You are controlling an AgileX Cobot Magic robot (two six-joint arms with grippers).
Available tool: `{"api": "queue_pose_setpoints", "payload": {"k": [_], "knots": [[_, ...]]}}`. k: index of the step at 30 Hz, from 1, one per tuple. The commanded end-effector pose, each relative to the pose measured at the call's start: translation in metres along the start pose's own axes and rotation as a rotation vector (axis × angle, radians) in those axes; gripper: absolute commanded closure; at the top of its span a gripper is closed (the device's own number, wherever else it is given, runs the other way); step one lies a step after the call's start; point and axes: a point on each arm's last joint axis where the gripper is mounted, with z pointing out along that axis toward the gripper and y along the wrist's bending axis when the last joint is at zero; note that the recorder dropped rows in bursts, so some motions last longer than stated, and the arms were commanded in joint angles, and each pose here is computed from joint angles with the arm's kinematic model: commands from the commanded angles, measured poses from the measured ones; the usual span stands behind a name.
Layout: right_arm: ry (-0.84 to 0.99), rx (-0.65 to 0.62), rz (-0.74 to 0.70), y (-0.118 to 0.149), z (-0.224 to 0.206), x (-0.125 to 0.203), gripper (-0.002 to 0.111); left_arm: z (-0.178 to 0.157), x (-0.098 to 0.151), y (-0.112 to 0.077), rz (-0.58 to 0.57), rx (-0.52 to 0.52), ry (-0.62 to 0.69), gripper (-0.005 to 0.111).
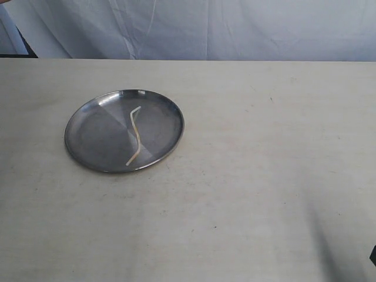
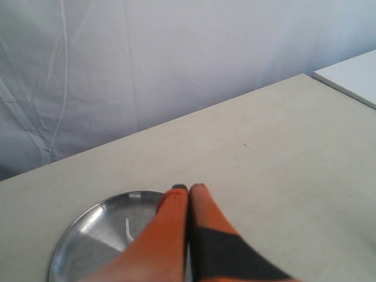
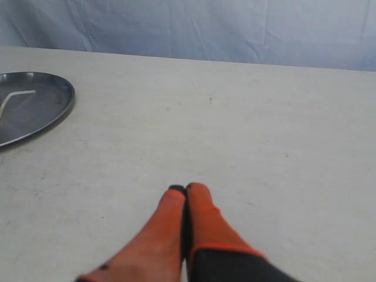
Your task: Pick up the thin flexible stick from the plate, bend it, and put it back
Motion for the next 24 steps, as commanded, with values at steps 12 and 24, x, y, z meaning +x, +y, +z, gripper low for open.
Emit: {"api": "queue_pose_setpoints", "payload": {"k": [12,24], "knots": [[-0.014,0.007,-0.005,0.000,0.000,-0.001,0.108,-0.055,0.080,-0.012,-0.061,-0.404,-0.100,0.106],[-0.018,0.007,-0.005,0.000,0.000,-0.001,0.108,-0.054,0.198,-0.011,-0.156,-0.548,-0.105,0.106]]}}
